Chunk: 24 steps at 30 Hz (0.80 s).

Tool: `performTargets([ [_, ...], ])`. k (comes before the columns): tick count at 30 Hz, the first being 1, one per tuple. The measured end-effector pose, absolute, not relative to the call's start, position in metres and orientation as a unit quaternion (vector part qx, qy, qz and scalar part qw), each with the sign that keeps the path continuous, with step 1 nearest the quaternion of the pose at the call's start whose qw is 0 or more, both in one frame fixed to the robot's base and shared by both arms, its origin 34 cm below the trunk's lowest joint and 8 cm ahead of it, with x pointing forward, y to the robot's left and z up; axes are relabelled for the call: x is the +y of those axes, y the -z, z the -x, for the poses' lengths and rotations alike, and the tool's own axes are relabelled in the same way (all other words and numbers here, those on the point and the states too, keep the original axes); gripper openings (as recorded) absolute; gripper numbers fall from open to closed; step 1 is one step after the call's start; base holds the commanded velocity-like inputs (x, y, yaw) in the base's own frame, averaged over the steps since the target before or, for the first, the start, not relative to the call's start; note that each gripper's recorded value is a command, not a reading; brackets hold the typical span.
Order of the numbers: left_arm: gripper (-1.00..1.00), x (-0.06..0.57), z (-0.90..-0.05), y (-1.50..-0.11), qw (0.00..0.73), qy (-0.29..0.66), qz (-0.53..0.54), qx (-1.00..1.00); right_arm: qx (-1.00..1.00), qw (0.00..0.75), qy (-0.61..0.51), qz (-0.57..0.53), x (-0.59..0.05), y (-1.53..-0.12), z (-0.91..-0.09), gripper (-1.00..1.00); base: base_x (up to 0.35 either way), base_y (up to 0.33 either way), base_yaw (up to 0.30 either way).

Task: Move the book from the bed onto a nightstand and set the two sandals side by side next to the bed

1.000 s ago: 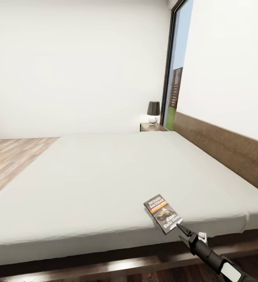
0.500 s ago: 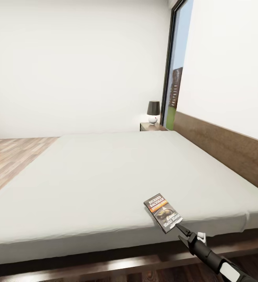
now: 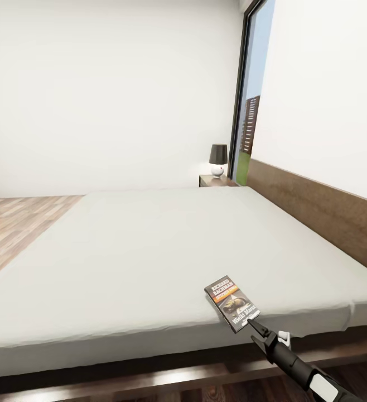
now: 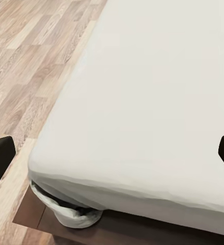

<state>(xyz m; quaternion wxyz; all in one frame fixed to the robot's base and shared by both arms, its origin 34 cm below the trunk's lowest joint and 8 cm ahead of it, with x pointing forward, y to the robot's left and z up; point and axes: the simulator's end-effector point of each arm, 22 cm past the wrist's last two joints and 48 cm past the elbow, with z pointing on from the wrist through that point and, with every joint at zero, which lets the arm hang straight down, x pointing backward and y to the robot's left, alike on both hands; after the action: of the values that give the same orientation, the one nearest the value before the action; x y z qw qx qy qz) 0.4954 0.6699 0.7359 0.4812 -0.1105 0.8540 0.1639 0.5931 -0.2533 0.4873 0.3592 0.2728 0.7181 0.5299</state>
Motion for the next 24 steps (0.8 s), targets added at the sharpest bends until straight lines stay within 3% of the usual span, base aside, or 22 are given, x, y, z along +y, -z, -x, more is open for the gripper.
performTargets([
  [24,1.00,0.6695,-0.4957,-0.7361,0.482,-0.164,0.110,0.854,0.718,0.360,-0.530,-0.272,-0.2528,-0.4874,-0.5933,1.00,0.000,0.036,0.000],
])
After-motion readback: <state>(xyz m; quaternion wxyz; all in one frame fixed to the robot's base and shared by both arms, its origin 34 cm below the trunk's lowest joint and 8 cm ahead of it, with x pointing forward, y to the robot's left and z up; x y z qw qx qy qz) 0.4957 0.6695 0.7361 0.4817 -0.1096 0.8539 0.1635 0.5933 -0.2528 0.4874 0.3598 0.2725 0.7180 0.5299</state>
